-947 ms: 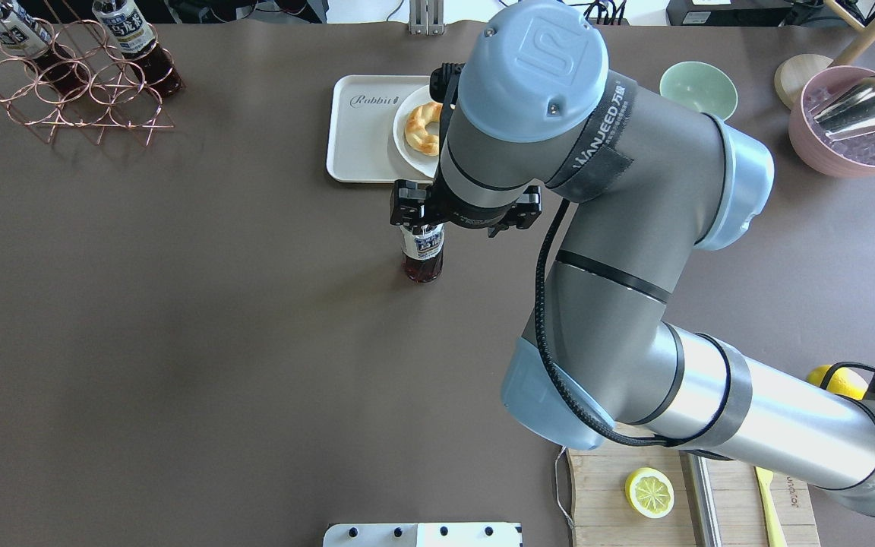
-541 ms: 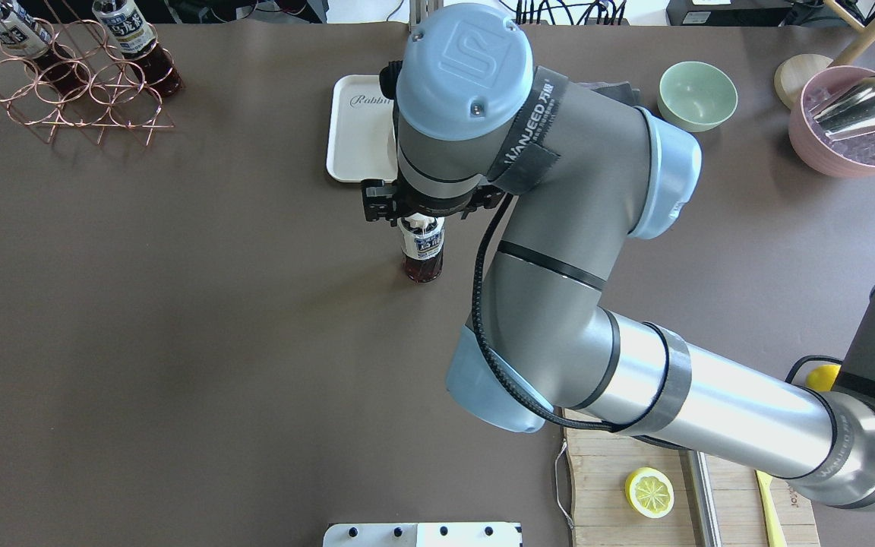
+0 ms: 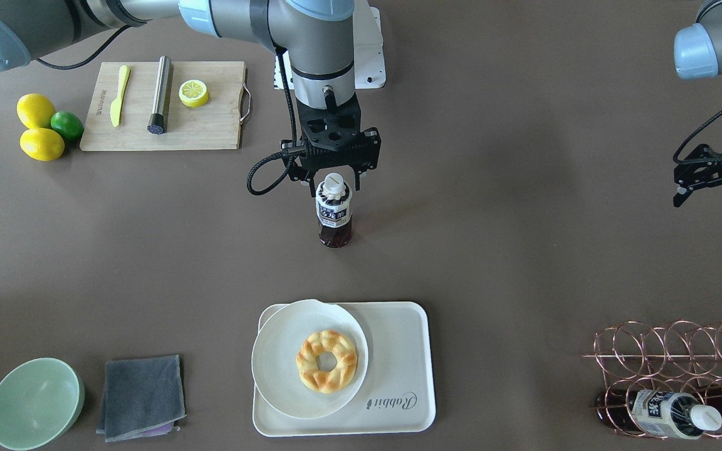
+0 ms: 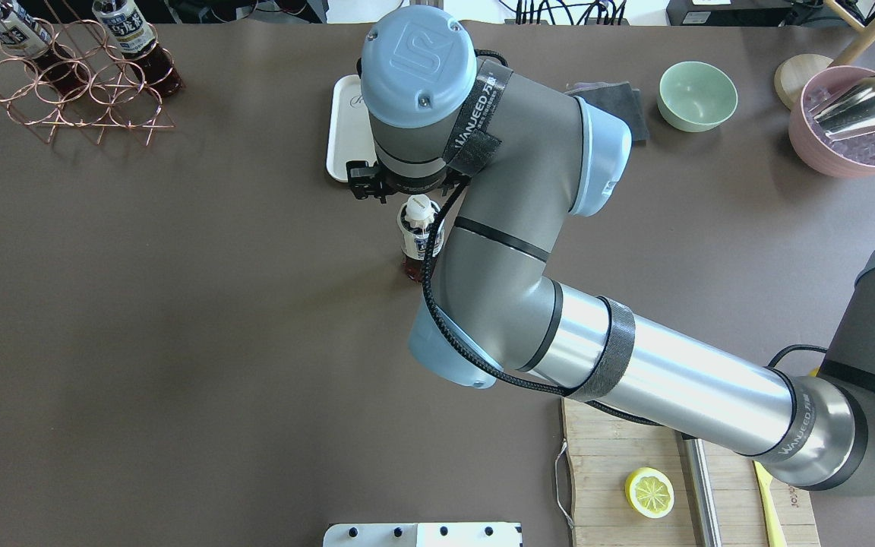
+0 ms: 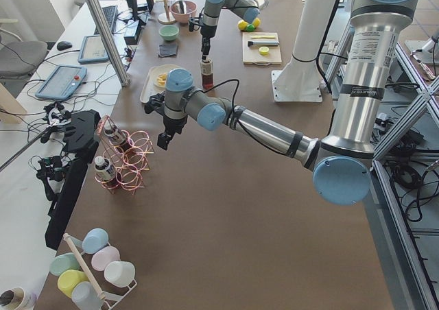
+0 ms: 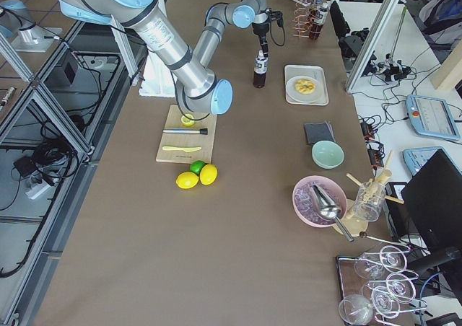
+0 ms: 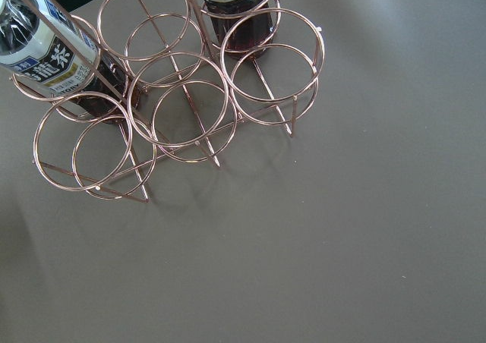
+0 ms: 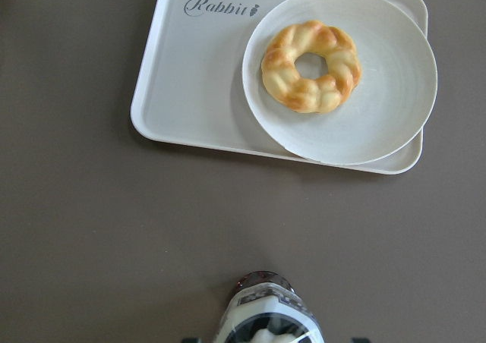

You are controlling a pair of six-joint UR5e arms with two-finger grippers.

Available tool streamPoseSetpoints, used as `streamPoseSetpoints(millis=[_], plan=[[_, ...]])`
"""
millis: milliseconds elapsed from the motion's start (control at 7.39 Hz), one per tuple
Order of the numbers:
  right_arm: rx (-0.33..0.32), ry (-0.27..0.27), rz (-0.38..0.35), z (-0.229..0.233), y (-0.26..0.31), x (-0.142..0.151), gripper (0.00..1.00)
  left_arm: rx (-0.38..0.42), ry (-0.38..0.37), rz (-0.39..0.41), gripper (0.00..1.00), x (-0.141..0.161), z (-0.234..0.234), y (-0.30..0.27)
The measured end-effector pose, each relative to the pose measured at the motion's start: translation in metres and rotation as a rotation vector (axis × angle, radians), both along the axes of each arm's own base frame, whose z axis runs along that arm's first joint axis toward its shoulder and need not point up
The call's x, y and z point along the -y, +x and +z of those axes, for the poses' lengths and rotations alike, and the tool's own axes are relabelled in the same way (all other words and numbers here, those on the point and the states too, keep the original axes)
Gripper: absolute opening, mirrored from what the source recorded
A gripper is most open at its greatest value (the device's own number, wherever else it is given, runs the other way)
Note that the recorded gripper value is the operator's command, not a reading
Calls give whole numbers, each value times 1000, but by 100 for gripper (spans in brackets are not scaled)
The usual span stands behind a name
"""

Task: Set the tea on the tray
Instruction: 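Lower the right gripper and grasp the tea bottle by its cap, then lift the bottle with the right gripper and lower it onto the tray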

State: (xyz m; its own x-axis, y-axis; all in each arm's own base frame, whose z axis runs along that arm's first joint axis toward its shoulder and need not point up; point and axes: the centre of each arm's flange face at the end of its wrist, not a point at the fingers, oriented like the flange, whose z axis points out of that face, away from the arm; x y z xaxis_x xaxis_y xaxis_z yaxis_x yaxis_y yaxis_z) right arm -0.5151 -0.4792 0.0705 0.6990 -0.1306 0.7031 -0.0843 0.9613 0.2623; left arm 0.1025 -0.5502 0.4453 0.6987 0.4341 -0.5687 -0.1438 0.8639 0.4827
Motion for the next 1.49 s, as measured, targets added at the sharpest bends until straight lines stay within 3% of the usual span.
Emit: streamPoseSetpoints(millis=[135,271,947,1082,1488], plan=[[-2,-3,-2,3,-1,-1,34,-1,1,-3,98,1,-1,-1],[-2,-5,-5,4,-2,-3,0,-2,1,-8,98,1,-1,-4],[-5,-6,8,0,4,5,0,-14,-4,-33,98,4,-2,-21],[-4,-4,31,-8,13,21,0,-14,-5,-35,98,4,-2,-22],[-2,-16,60,-84,10,116,0,-11,-53,-108,98,-1,16,-56]])
